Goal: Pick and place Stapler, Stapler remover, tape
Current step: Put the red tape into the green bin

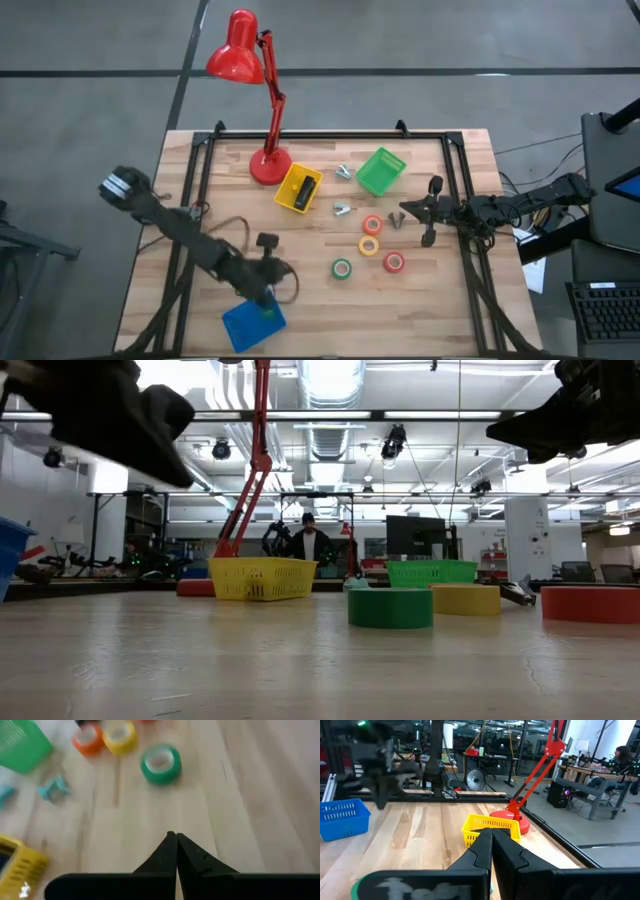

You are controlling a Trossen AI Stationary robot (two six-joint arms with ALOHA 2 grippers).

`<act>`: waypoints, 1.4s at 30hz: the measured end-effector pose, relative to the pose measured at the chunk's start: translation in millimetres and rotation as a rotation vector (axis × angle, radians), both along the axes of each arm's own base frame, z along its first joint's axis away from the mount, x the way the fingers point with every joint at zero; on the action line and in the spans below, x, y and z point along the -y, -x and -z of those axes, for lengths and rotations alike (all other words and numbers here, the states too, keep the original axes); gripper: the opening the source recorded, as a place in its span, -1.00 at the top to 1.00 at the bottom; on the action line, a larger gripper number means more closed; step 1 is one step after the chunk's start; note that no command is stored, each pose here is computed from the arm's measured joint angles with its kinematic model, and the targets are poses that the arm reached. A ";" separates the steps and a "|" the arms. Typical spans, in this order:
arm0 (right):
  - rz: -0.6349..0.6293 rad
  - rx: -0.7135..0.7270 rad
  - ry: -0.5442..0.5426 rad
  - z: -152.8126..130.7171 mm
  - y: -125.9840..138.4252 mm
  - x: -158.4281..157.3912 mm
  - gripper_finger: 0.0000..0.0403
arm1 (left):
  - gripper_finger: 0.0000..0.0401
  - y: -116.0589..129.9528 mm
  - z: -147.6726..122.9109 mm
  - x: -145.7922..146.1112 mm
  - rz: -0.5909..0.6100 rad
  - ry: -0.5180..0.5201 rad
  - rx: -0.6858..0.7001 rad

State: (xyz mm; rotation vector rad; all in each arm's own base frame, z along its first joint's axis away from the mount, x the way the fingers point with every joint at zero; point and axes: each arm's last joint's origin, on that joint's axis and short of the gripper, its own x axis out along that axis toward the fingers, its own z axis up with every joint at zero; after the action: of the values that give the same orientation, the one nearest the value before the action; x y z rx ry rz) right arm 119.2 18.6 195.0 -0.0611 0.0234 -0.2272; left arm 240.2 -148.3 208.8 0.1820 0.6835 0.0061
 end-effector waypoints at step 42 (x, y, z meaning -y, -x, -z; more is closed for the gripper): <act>0.000 0.001 -0.001 0.0 0.0 0.0 0.96 | 0.99 155.4 35.3 -114.5 0.142 0.255 0.588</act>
State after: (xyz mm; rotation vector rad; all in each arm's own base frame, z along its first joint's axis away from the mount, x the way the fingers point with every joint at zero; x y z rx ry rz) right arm 119.1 18.6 195.0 -0.0596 0.0229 -0.2269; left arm 84.8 -33.8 173.5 -0.0218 0.0807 -0.1579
